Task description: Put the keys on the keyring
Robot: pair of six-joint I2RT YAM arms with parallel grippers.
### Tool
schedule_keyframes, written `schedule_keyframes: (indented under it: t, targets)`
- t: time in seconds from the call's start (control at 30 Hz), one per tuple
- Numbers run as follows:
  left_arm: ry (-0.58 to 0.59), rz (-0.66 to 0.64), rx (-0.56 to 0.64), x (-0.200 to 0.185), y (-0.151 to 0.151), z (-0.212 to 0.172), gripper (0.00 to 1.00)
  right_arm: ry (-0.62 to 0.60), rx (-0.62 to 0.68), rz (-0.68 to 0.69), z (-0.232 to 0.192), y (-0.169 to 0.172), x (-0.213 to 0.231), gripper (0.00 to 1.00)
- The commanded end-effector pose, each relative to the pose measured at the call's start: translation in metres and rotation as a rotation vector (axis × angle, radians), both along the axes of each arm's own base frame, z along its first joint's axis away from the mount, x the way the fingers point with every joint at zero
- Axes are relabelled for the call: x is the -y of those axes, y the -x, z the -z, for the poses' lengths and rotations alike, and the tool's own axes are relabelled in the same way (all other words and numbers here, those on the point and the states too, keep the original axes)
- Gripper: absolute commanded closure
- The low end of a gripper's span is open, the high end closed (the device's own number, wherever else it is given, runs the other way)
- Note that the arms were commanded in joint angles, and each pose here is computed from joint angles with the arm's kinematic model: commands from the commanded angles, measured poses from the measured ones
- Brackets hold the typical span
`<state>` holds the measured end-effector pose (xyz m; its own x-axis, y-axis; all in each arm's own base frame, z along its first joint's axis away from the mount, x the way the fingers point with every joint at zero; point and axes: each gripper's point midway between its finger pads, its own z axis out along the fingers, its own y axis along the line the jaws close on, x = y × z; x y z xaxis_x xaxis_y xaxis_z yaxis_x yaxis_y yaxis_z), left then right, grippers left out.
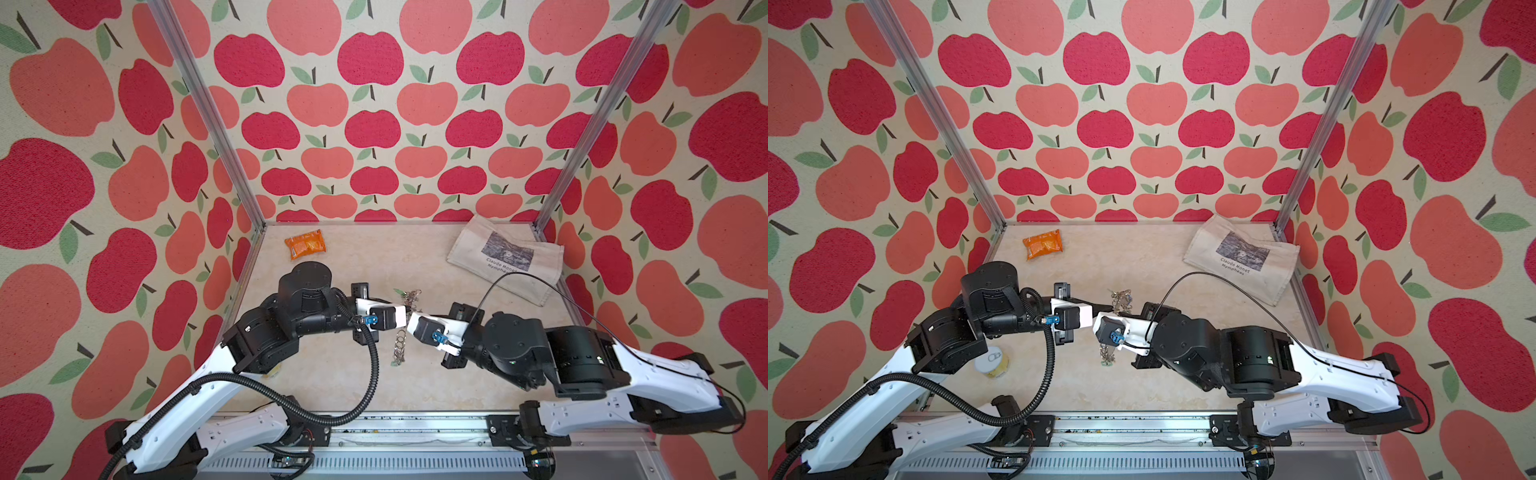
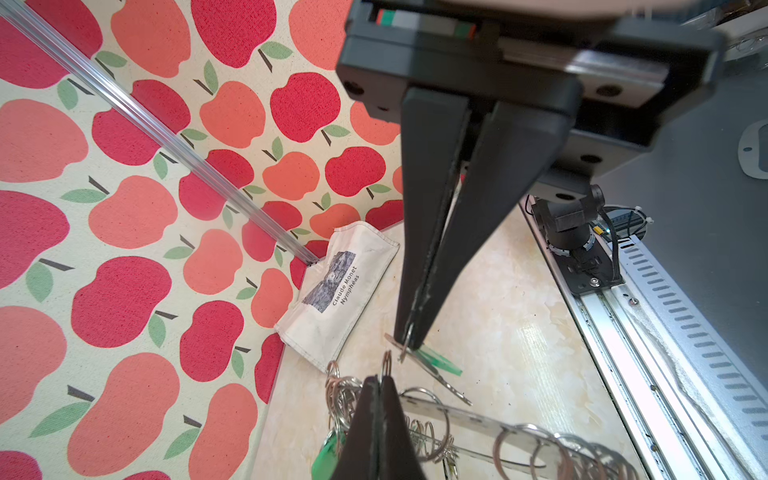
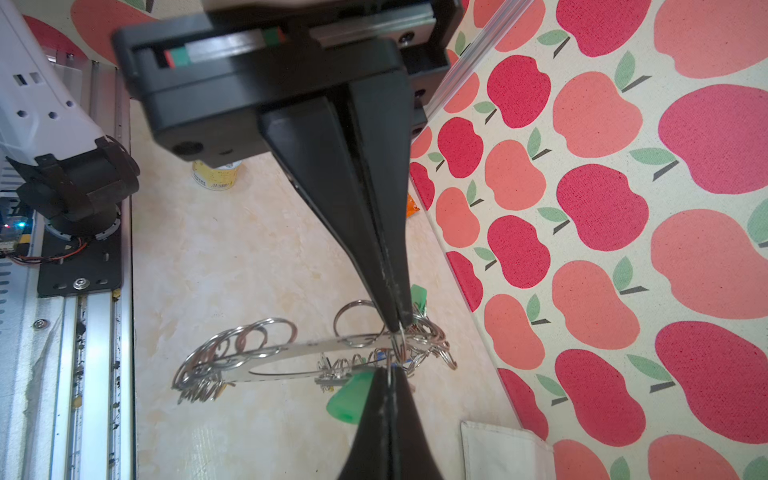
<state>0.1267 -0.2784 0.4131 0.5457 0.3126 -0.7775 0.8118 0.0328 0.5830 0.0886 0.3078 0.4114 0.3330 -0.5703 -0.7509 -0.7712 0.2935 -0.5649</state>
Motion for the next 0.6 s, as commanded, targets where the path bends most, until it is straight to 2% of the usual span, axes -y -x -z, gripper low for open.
schedule_keyframes:
  t: [0.0, 0.57]
  targets:
    - [0.043, 0.025, 0.048, -0.0019, 0.0069, -0.0219, 1.00, -0.057, 0.008, 0.015, -0.0180, -0.0016, 0.0059, 1.00]
    - [0.037, 0.030, 0.043, -0.0042, 0.0097, -0.0238, 1.00, -0.001, 0.014, 0.006, -0.0088, -0.0005, -0.0019, 1.00]
